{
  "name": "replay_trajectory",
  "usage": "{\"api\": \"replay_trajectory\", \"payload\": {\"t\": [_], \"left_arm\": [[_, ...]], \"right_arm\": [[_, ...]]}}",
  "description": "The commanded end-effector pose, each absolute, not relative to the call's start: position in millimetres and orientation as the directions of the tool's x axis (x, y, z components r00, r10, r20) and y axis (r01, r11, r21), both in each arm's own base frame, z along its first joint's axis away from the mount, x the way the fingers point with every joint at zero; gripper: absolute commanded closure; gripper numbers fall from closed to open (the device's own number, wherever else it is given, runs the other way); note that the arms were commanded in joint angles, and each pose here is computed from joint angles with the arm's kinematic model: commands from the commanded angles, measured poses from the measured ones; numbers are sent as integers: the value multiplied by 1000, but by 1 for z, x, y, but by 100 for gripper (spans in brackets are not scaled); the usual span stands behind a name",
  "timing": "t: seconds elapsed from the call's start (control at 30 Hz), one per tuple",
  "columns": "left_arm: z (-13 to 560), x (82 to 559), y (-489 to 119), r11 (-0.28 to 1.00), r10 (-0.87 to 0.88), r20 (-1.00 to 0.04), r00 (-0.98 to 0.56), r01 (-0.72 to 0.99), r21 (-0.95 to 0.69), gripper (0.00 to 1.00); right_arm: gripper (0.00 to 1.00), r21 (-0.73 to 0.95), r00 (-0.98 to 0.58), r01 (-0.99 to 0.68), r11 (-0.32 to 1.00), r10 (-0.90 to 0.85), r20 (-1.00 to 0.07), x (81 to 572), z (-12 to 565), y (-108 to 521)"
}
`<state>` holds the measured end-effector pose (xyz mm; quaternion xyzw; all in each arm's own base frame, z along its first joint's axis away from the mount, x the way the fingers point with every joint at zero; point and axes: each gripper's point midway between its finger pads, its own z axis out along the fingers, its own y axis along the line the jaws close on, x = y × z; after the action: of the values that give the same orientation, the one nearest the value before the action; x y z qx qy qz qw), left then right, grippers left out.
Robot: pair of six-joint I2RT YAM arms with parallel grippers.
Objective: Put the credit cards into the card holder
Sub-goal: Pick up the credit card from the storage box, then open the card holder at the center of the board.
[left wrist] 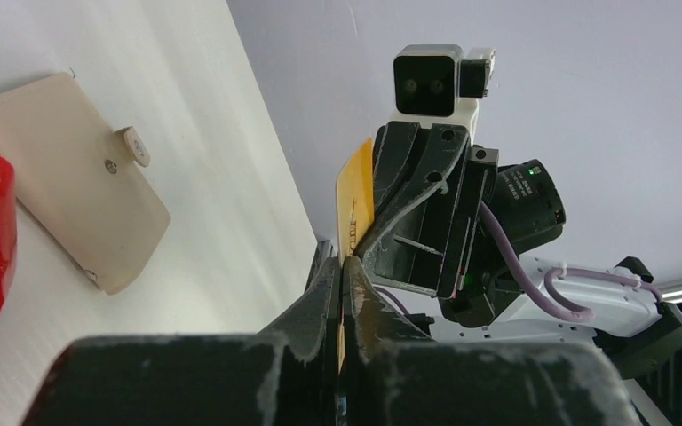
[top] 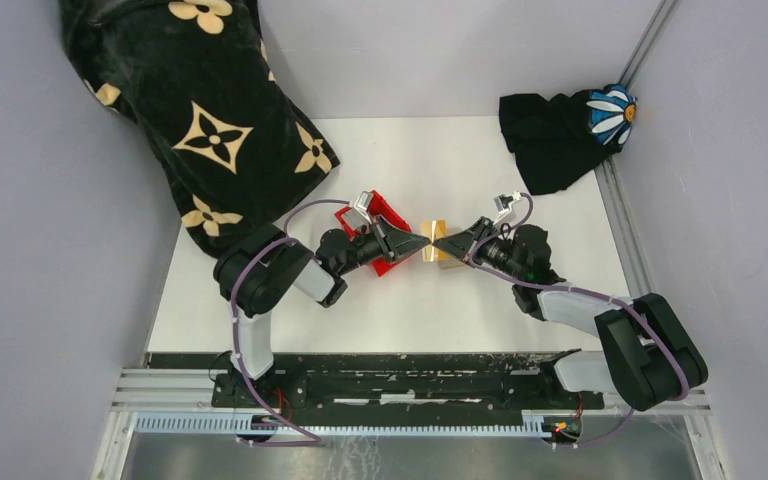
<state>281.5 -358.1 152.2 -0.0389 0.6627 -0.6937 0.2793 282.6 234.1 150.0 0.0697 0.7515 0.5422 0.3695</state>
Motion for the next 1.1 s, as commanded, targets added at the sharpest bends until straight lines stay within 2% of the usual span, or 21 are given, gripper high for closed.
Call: {"api": "replay_trajectory", "payload": {"t": [0.0, 0.13, 0.2, 0.33, 0.5, 0.73, 1.07], "left_arm": [[179, 275, -363, -66, -422, -341, -840, 404, -913, 97], [164, 285, -358, -27, -437, -317, -842, 365, -931, 84], [149, 290, -355, 35, -443, -318, -838, 338, -940, 79], [122, 302, -350, 196, -452, -374, -810, 319, -927, 74], [98, 310, -345, 329, -445, -420, -791, 292, -898, 72], [63, 312, -348, 580, -342, -552, -760, 292, -761, 74], [48, 312, -354, 686, -265, -613, -744, 301, -662, 76]], "right_arm": [[99, 873, -686, -365, 325, 540, -488, 285, 173, 234], [99, 863, -673, -370, 343, 542, -504, 290, 179, 230], [99, 844, -663, -373, 385, 526, -533, 291, 181, 228], [99, 780, -650, -338, 527, 468, -598, 295, 174, 216], [99, 687, -655, -282, 669, 389, -648, 301, 165, 200], [99, 528, -700, -221, 820, 244, -671, 309, 137, 186], [99, 230, -719, -206, 951, 12, -695, 319, 116, 181]]}}
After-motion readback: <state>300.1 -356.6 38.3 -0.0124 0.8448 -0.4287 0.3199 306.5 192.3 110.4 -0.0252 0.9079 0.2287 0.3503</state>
